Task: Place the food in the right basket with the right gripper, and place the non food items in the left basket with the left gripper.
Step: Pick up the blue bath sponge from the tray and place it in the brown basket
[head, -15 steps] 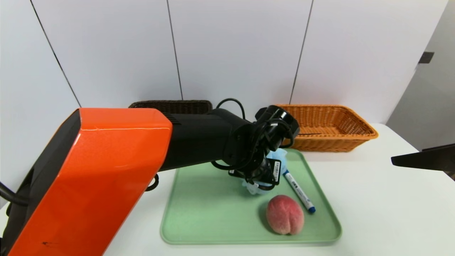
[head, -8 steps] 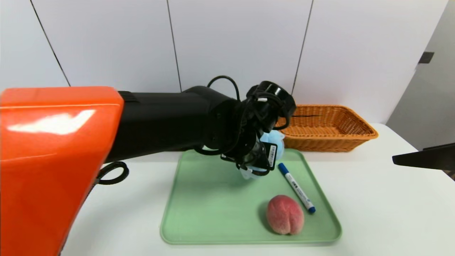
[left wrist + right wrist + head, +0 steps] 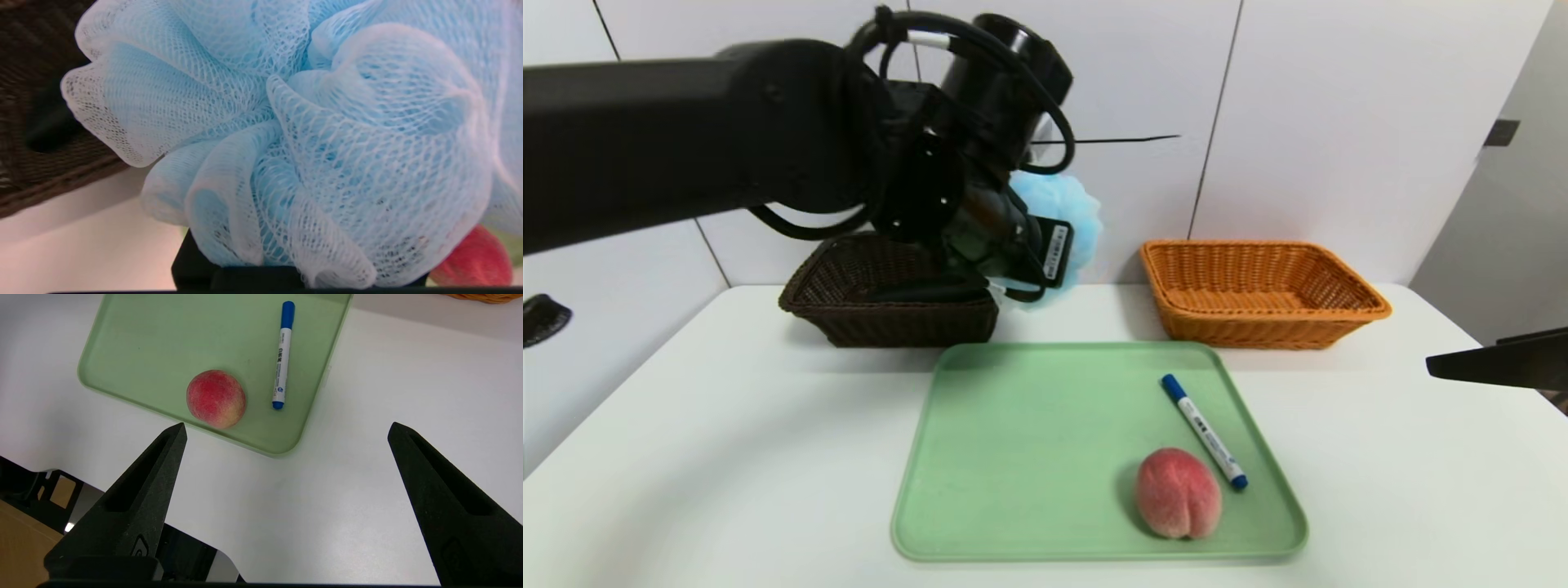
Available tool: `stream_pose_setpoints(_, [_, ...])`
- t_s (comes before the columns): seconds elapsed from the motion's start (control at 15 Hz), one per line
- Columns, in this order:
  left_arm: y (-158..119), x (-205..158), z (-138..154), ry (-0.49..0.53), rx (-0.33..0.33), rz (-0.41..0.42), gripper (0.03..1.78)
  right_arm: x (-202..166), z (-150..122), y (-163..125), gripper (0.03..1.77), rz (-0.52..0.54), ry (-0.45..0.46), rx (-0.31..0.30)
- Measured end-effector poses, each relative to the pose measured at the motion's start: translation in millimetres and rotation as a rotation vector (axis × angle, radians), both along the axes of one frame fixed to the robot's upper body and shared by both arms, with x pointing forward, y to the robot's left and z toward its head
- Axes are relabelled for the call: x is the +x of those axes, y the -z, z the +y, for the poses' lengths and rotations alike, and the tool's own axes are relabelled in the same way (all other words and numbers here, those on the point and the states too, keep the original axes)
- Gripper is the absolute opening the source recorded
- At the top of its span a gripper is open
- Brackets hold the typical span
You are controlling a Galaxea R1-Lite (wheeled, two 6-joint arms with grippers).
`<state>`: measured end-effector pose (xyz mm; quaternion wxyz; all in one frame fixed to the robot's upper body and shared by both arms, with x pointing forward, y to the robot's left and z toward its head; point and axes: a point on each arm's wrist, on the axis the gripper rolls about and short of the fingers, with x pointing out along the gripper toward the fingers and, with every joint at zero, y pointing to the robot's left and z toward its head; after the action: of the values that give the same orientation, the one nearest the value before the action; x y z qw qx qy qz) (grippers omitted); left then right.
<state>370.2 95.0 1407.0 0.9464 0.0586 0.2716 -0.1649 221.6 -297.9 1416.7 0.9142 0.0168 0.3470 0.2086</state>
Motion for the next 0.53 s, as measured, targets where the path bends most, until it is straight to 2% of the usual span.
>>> stream_pose_setpoints(0.27, [-15,29,61,-0.118,0.081,-0.067,0.57,0,0,0,1.70,-0.001,-0.001,-0.001])
stream_pose_setpoints(0.53, [-7,67,129,-0.300,0.149,-0.043,0.55,-1,0,0,1.70,-0.003,-0.002,-0.001])
